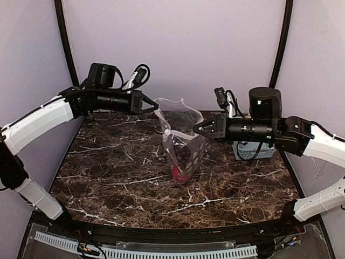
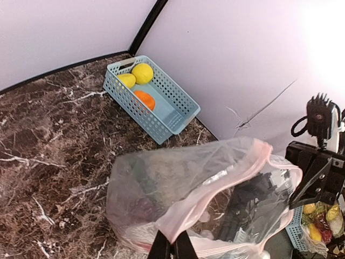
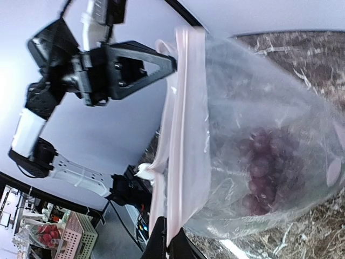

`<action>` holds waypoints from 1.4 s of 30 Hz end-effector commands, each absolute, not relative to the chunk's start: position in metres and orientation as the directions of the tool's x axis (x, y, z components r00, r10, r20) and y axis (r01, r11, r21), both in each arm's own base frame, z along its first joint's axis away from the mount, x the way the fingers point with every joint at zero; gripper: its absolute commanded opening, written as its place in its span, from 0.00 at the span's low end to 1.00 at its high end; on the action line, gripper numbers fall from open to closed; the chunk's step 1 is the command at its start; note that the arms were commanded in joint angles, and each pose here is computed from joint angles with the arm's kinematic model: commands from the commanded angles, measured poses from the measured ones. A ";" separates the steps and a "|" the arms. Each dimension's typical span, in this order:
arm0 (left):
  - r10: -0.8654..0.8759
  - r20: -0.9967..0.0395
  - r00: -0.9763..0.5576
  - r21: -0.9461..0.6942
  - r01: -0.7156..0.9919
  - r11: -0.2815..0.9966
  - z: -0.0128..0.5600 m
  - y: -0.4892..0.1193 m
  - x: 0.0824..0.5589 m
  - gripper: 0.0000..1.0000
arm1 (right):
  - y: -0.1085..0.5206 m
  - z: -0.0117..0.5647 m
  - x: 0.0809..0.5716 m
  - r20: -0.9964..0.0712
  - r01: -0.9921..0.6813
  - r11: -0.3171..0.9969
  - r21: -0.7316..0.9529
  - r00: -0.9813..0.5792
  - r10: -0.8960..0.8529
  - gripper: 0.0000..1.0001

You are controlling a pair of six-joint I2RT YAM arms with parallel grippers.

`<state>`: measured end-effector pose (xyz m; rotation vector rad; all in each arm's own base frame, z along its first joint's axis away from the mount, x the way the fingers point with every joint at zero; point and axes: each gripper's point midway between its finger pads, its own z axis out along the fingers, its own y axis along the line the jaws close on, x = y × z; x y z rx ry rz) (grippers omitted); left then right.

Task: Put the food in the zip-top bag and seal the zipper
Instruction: Adjust the zipper food storage bag at the center of the board, then pick up the fake fruit from the bin.

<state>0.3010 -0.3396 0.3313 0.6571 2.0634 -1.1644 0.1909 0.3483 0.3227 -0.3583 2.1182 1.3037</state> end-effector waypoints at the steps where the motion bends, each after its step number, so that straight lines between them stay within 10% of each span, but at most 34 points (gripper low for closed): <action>1: 0.115 -0.809 -0.576 -0.467 0.750 0.469 0.372 -0.321 0.292 0.01 | 0.335 0.339 0.196 -0.703 -0.570 0.514 0.641 -0.705 0.095 0.00; 14: 0.260 -0.783 -0.566 -0.473 0.812 0.343 0.348 -0.338 0.279 0.01 | 0.338 0.278 0.229 -0.641 -0.458 0.633 0.625 -0.764 0.080 0.00; 26: 0.258 -0.851 -0.457 -0.331 0.850 0.410 0.337 -0.319 0.299 0.01 | 0.314 0.308 0.229 -0.741 -0.536 0.678 0.502 -0.672 0.018 0.79; 33: 0.241 -0.879 -0.411 -0.275 0.851 0.448 0.326 -0.309 0.307 0.01 | 0.255 0.316 0.252 -0.789 -0.422 0.843 0.335 -0.615 0.006 0.98; 42: 0.218 -0.899 -0.381 -0.225 0.826 0.516 0.303 -0.295 0.310 0.01 | 0.178 0.256 0.321 -0.721 -0.191 0.953 0.235 -0.692 0.039 0.99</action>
